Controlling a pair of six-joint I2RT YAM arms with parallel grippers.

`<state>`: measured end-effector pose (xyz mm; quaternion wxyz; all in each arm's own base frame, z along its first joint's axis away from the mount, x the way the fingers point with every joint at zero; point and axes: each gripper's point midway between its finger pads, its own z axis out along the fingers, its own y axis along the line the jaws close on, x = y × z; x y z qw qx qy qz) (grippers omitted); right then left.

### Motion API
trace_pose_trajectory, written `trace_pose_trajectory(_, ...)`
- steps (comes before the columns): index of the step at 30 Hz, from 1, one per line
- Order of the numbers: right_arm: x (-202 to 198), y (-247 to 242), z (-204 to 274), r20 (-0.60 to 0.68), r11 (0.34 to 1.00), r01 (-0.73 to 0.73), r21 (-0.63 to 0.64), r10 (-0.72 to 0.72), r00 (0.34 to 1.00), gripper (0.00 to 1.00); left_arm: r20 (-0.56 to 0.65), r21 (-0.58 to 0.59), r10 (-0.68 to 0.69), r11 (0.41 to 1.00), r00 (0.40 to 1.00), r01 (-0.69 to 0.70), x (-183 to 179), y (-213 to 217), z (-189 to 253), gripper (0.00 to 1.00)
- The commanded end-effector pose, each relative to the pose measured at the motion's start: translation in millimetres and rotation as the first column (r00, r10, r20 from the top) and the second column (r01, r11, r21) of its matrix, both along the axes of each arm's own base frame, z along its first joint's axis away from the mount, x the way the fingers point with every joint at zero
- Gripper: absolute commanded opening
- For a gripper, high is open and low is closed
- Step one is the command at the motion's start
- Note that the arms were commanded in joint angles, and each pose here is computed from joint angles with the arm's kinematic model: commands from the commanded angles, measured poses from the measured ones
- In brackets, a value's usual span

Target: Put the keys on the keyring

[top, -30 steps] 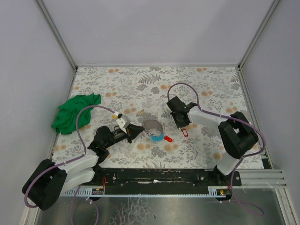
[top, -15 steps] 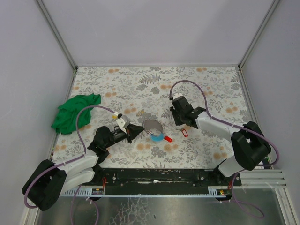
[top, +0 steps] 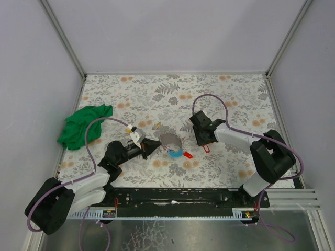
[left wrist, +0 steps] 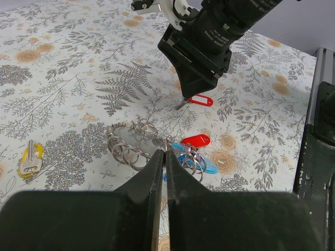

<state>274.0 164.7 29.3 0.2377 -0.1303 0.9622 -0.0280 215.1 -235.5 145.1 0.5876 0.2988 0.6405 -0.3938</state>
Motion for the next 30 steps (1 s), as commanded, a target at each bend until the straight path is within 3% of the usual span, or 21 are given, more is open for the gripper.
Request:
trace_pose_trajectory(1, 11, 8, 6, 0.035, 0.999, 0.035, 0.026, -0.036, 0.999, 0.43, 0.079, -0.056, 0.007, 0.998, 0.997, -0.002, 7, -3, 29, 0.0)
trace_pose_trajectory(15, 19, 5, -3, 0.063, 0.997, 0.071, -0.002, -0.071, 0.995, 0.32, 0.077, -0.056, 0.003, 0.998, 0.997, 0.001, 6, -3, 28, 0.0)
trace_pose_trajectory(25, 14, -3, -8, 0.066, 0.997, 0.082, -0.008, -0.081, 0.994, 0.16, 0.077, -0.055, 0.002, 0.998, 0.997, 0.002, 6, -3, 28, 0.0)
trace_pose_trajectory(30, 13, -6, -9, 0.064, 0.996, 0.087, -0.011, -0.086, 0.994, 0.16, 0.077, -0.055, 0.002, 0.998, 0.997, 0.003, 6, -4, 28, 0.0)
